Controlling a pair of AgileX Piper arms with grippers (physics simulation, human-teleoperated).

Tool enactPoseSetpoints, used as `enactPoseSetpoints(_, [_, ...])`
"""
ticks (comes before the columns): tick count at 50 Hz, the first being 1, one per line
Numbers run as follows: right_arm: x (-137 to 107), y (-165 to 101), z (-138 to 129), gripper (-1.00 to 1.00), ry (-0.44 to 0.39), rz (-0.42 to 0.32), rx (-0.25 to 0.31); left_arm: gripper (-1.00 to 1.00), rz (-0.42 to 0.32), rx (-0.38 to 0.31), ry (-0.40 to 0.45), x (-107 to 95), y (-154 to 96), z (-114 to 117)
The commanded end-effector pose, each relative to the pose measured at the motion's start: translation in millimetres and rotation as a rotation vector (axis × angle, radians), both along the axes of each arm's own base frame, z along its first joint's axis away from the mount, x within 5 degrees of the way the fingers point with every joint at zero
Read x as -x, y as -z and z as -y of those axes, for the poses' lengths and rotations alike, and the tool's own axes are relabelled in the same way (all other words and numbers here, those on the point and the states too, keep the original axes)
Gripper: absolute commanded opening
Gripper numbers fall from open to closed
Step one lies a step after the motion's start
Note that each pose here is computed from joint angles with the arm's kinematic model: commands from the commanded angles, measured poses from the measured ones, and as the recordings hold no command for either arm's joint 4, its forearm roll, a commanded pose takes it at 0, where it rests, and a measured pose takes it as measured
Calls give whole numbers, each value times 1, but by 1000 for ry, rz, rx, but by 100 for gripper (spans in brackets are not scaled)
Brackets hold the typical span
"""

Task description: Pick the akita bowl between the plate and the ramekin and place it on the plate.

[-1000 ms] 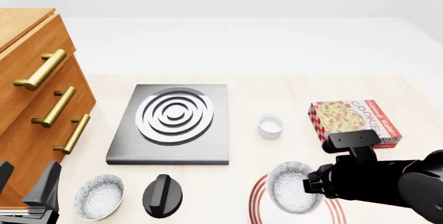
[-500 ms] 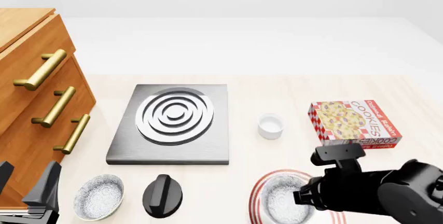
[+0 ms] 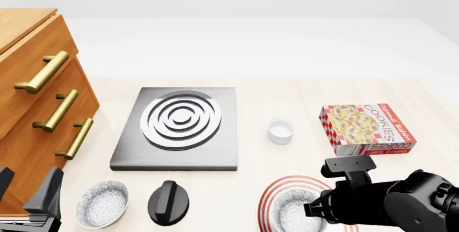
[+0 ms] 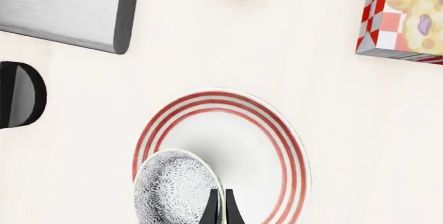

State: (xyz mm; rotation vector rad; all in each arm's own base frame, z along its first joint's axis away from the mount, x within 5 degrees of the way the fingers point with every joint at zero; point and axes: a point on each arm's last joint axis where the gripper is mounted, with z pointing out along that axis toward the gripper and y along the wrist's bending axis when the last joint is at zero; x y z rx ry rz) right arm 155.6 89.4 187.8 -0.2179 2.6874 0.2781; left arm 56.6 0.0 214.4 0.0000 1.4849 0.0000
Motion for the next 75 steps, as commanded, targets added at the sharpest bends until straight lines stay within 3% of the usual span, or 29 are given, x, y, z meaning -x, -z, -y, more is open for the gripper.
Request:
enactPoseSetpoints(1, [-1,8,-3,-100,7,-24,3,100,0,0,0,0,0,0])
enactPoseSetpoints(29, [-6,22,2,-100,22,-35,19,100,0,0,0,0,0,0])
enactPoseSetpoints(30, [-6,22,1,100,25,-37,17,100,0,0,0,0,0,0])
enactPoseSetpoints(47, [-9,-34,30,100,55,79,35,100,0,0,0,0,0,0])
enactPoseSetpoints(51, [-7,-63,39,100,65,132,42,100,0,0,0,0,0,0])
enactPoseSetpoints(61, [2,-106,55,100,91,218,56,100,0,0,0,0,0,0])
enactPoseSetpoints(69, [7,-129,61,100,113,263,56,100,0,0,0,0,0,0])
enactPoseSetpoints(75, [8,-128,66,100,121,270,74,100,0,0,0,0,0,0])
